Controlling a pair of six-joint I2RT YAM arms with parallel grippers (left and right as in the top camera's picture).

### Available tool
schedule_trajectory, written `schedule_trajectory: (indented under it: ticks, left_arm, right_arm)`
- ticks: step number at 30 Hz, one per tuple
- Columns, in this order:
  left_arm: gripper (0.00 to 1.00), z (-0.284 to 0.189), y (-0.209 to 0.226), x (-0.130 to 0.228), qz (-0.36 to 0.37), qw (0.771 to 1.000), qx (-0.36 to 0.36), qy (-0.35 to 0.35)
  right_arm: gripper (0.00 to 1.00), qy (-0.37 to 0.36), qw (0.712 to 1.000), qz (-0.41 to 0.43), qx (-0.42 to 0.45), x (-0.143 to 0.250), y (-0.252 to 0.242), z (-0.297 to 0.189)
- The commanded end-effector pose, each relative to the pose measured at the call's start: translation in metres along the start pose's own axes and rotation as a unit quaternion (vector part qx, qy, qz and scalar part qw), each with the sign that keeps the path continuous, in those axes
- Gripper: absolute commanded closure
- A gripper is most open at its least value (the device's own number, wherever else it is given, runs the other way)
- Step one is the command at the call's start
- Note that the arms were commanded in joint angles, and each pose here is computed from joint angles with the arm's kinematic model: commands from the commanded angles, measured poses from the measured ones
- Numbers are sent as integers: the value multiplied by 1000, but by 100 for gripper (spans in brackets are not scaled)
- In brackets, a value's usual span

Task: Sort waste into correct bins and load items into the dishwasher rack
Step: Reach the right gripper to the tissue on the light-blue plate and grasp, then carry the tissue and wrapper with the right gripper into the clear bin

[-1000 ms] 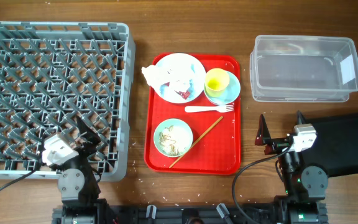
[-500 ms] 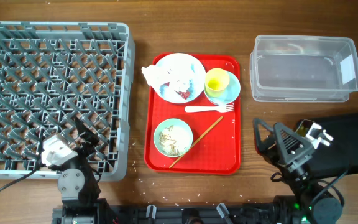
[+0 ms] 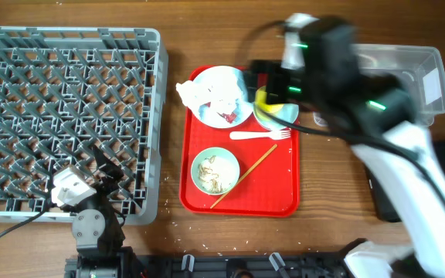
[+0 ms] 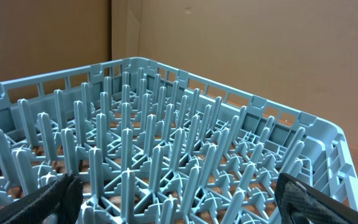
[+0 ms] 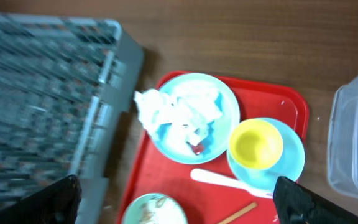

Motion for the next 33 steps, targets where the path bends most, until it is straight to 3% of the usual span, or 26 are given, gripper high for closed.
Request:
schedule_trajectory:
  ticks: [1,3,6,11,17,19,21,23,26,29,31,33]
  left_arm:
    - [0,0,2,0,-1,1000,-9,1]
    - [0,0,2,0,-1,1000,-9,1]
    - [0,0,2,0,-1,1000,-9,1]
    - [0,0,2,0,-1,1000,-9,1]
    - [0,0,2,0,-1,1000,-9,1]
    - [0,0,2,0,-1,1000,-9,1]
    - [0,0,2,0,-1,1000,-9,1]
    - [0,0,2,0,-1,1000,-9,1]
    - [0,0,2,0,-1,1000,-9,1]
    - [0,0,2,0,-1,1000,-9,1]
    - [0,0,2,0,-1,1000,-9,1]
    - [0,0,2,0,-1,1000,-9,1]
  right_arm:
    - [0,7,999,-41,16,2,21,49]
    - [0,46,997,-48,-40,14,48,98]
    - [20,61,997,-47,-30,27,54,158]
    - [33,85,993,-27,73,62,20,255]
    - [38,86,988,-12,130,81,-4,286]
    - [53,81,985,-1,153,85,-12,290]
    - [56,70,985,13,156,82,-12,290]
    - [55,73,984,21,162,83,-15,290]
    - [43,87,980,18,176,88,-21,288]
    - [66,105,978,17,180,96,-24,291]
    - [90,107,978,21,180,97,-25,292]
    - [96,106,979,25,170,92,-21,286]
Point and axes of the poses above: each gripper's point midway between its finger pads, its own z axis out along the fingers, its own y axis along the line the jaws close on, x = y × z, the point moved 6 cm from there along -z, back along the fingers, and after that the axes turned 15 degrees about z, right-handed, at the moved point
